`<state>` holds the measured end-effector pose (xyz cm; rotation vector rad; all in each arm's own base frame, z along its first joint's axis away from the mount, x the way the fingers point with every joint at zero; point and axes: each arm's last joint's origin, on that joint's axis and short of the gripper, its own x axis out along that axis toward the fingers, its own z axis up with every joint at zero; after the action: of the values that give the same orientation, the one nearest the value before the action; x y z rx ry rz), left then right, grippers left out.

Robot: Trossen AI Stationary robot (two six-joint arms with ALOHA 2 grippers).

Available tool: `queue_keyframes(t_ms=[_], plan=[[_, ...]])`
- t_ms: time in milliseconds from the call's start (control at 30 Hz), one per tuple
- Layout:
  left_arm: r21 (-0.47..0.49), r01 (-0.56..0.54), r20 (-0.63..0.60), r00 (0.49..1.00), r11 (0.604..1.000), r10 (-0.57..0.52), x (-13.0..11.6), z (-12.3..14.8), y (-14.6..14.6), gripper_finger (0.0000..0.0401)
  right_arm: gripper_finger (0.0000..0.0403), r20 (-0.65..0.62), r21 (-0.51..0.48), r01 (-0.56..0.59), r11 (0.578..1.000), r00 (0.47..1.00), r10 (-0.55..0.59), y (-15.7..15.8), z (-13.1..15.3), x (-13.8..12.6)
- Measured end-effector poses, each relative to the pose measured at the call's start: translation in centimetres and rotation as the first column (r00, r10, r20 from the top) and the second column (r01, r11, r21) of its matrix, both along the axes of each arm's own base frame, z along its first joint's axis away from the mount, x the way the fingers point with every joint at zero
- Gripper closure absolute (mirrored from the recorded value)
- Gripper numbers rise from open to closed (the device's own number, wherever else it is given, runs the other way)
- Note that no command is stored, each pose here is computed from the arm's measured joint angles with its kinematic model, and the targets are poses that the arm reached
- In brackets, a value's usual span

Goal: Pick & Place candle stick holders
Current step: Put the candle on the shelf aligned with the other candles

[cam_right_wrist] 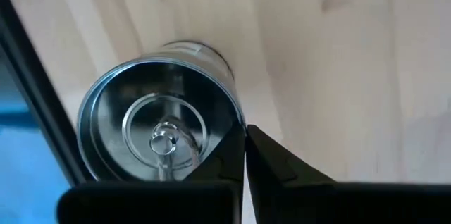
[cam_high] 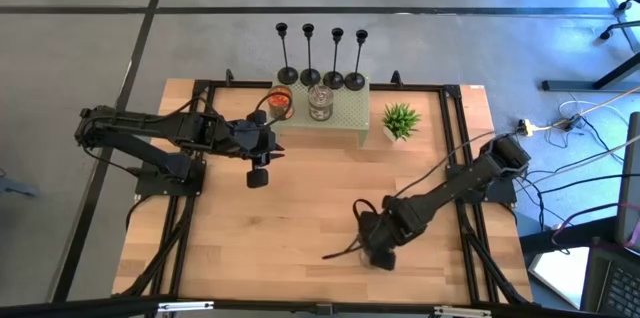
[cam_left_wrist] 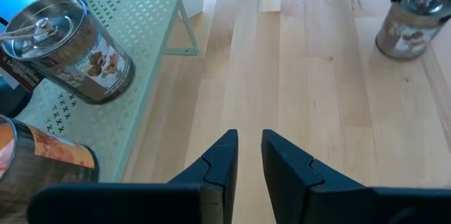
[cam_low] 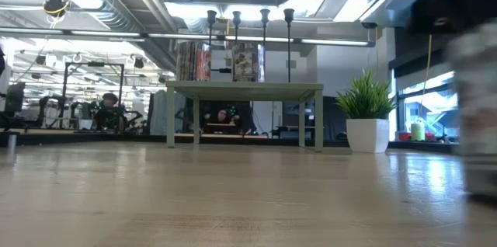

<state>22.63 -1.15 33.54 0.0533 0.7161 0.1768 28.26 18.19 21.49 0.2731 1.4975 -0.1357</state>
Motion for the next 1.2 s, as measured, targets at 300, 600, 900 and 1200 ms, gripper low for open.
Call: queue_keyframes(t_ms=[300,600,900,1200], plan=[[0.000,0.000,0.000,1.000,1.000,0.000,0.0,0.0,0.0,0.0340,0.0394,0.113,0.016,0.006,1.000,0.994,-0.008,-2.0,1.5,2.8],[0.001,0.001,0.000,1.000,1.000,-0.001,0.0,0.0,0.0,0.0340,0.0395,0.112,0.013,0.121,0.993,0.986,-0.122,-5.9,1.6,4.5],[0.002,0.001,0.000,1.000,1.000,-0.001,0.0,0.0,0.0,0.0340,0.0395,0.122,0.022,0.197,0.980,0.972,-0.199,-9.5,4.0,5.9],[0.002,0.001,0.000,1.000,1.000,-0.001,0.0,0.0,0.0,0.0340,0.0395,0.147,-0.078,0.285,0.955,0.951,-0.271,-13.2,8.3,6.3]])
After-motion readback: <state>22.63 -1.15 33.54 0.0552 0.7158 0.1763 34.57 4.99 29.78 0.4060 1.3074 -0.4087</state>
